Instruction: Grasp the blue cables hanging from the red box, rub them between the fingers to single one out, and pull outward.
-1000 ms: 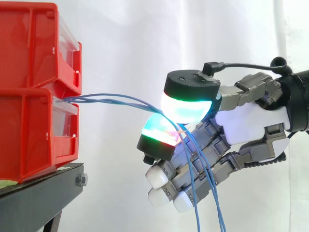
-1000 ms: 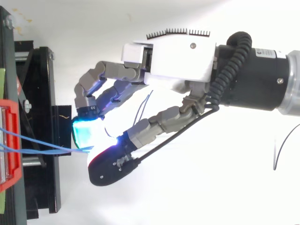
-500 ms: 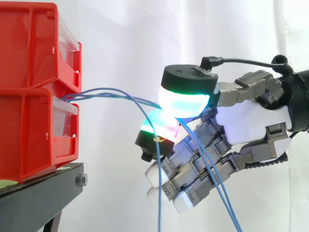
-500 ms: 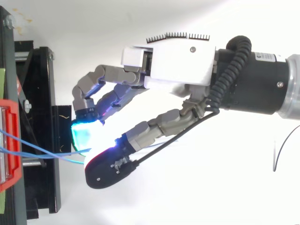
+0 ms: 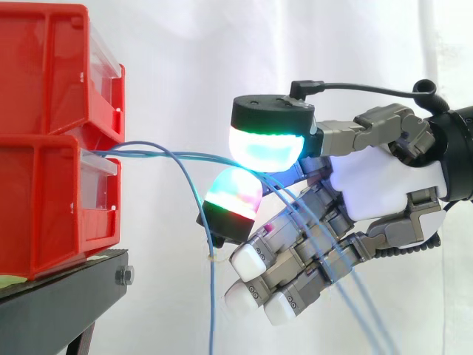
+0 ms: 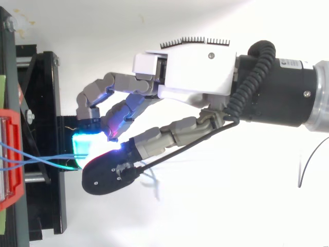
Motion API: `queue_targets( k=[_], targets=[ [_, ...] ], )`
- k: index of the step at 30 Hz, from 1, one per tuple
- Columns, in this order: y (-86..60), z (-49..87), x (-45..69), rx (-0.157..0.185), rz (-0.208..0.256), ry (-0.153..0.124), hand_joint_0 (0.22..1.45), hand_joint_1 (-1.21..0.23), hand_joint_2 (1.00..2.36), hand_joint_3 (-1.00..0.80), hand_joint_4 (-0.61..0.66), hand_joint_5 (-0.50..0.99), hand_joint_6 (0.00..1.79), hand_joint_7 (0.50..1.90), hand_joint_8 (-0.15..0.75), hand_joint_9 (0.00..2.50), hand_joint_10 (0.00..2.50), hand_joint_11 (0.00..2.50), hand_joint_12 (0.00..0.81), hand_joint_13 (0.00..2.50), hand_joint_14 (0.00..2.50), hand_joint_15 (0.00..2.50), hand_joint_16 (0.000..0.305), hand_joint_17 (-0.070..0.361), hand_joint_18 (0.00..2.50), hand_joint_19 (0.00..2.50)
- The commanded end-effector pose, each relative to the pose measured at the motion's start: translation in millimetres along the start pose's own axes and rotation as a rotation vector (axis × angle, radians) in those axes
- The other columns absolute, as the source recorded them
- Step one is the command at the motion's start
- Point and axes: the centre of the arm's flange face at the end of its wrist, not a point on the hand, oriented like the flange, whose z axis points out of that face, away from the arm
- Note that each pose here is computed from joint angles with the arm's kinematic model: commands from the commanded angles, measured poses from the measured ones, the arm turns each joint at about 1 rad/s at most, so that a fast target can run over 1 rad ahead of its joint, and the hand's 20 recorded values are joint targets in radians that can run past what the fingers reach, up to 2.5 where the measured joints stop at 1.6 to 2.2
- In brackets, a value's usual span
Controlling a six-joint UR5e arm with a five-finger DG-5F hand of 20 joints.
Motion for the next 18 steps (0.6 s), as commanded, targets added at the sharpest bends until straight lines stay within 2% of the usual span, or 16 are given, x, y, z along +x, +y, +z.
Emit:
queue_targets(
  k=[1,4,8,11,15,18],
  targets=[
    [-0.1,0.2,0.0,-0.001,-0.001,0.000,0.59,-0.68,1.01,-0.28,0.11,-0.12,0.74,1.13,0.275,0.90,0.01,0.31,0.379,0.61,0.01,0.30,0.043,0.097,0.54,0.30],
    [0.5,0.1,0.0,-0.001,-0.001,0.000,0.59,-0.72,1.01,-0.28,0.12,-0.13,0.76,1.14,0.279,0.90,0.01,0.34,0.376,0.60,0.01,0.30,0.042,0.095,0.53,0.30],
    [0.6,0.3,0.0,-0.002,-0.001,0.000,0.61,-0.80,1.01,-0.27,0.13,-0.16,0.84,1.09,0.298,0.87,0.01,0.38,0.380,0.60,0.01,0.30,0.042,0.096,0.53,0.28],
    [-0.3,0.0,0.0,0.000,-0.001,0.000,0.64,-0.85,1.02,-0.23,0.10,-0.17,0.85,1.11,0.302,0.85,0.01,0.40,0.385,0.60,0.01,0.30,0.043,0.096,0.54,0.26],
    [-0.3,0.0,0.0,0.000,-0.001,0.000,0.69,-0.91,1.02,-0.20,0.07,-0.19,0.89,1.03,0.294,0.82,0.01,0.41,0.385,0.59,0.01,0.28,0.043,0.097,0.55,0.24],
    [-0.1,0.2,0.0,-0.001,-0.001,0.000,0.71,-0.92,1.02,-0.23,0.09,-0.19,0.90,0.97,0.292,0.82,0.01,0.42,0.383,0.59,0.01,0.29,0.043,0.097,0.55,0.24]
  ],
)
